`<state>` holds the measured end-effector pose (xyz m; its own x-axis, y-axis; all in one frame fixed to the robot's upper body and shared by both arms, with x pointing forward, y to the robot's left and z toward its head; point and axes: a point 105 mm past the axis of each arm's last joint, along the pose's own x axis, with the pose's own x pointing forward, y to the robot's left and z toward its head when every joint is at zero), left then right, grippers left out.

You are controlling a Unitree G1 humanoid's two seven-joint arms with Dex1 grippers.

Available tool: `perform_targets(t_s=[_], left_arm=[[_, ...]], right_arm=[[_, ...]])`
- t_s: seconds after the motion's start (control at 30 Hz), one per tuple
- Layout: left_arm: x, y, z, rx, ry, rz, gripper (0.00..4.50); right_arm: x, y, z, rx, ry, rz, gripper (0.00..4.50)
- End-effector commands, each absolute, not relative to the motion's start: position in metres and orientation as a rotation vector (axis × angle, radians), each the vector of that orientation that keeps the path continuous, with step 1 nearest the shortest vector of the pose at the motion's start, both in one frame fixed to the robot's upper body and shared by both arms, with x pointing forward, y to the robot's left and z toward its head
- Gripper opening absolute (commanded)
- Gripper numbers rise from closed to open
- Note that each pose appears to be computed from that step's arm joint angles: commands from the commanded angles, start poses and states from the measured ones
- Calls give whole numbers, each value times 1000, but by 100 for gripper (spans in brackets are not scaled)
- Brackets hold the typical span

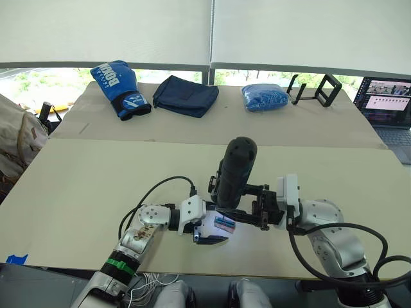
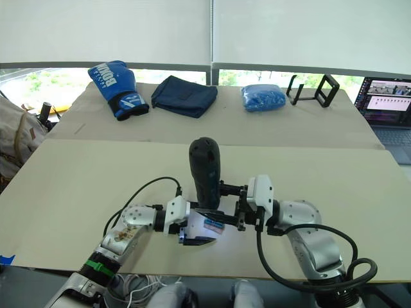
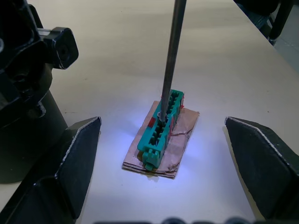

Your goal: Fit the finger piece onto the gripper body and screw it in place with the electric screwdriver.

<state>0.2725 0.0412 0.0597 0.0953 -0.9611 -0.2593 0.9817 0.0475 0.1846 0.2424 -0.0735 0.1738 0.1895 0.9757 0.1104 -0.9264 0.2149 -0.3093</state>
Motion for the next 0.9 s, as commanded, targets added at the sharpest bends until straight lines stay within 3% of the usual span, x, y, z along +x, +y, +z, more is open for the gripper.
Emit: perform_targets(t_s=[0.03,0.9], left_arm=[[262,38,39,326,167,-1511,447],[261,39,37,318,179,-1504,447]], right_arm=[[238,-74,192,-204,-402,1350,197],[233,-76,183,-168,-358,1376,197]])
